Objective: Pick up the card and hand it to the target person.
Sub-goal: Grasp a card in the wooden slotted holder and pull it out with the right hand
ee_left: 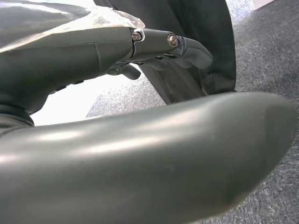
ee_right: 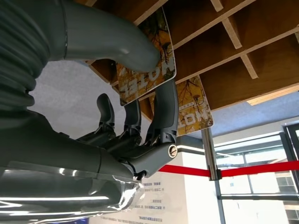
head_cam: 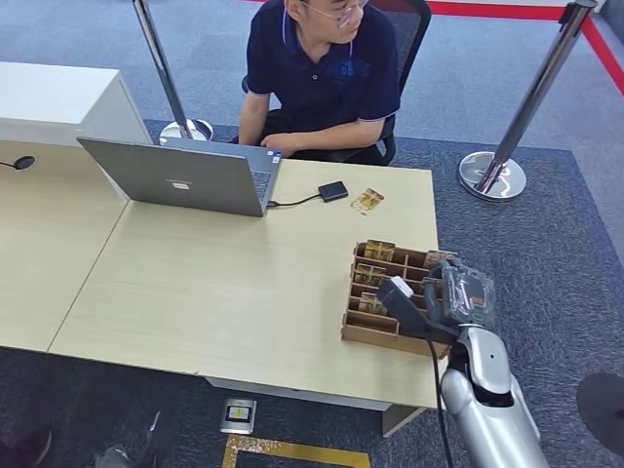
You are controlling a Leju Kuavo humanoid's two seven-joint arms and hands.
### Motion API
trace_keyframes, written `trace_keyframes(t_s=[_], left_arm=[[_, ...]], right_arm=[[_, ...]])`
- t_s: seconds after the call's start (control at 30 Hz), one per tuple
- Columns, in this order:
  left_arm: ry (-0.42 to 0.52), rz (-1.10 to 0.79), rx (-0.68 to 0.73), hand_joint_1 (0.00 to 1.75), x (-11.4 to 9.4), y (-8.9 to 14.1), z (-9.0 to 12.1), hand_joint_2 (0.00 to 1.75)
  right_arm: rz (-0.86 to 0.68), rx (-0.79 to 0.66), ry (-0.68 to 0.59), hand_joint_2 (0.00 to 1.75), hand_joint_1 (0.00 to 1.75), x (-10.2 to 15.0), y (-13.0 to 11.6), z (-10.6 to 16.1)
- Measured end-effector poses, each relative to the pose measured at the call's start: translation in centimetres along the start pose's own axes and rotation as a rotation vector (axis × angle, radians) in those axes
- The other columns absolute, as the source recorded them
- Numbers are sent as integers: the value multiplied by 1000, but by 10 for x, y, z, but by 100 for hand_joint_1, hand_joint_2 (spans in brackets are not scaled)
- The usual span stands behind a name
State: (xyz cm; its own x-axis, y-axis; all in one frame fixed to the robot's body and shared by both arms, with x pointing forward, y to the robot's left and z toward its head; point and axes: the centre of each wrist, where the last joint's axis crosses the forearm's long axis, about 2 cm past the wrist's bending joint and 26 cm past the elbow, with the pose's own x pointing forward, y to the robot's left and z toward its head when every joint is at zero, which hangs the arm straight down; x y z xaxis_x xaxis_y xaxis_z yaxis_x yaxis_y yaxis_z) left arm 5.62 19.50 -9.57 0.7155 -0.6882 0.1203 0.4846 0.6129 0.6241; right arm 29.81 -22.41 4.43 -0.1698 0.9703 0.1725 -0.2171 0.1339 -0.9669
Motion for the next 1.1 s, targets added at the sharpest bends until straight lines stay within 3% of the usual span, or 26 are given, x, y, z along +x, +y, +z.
trace_keyframes(t_s=[0.53, 1.1], left_arm=[[4, 5, 2, 0, 0, 0, 0, 0], [13, 18, 0, 0, 0, 0, 0, 0]], right_arm=[[6, -3, -18, 175, 131, 0, -1, 0], [13, -93, -125, 175, 131, 10, -30, 2]])
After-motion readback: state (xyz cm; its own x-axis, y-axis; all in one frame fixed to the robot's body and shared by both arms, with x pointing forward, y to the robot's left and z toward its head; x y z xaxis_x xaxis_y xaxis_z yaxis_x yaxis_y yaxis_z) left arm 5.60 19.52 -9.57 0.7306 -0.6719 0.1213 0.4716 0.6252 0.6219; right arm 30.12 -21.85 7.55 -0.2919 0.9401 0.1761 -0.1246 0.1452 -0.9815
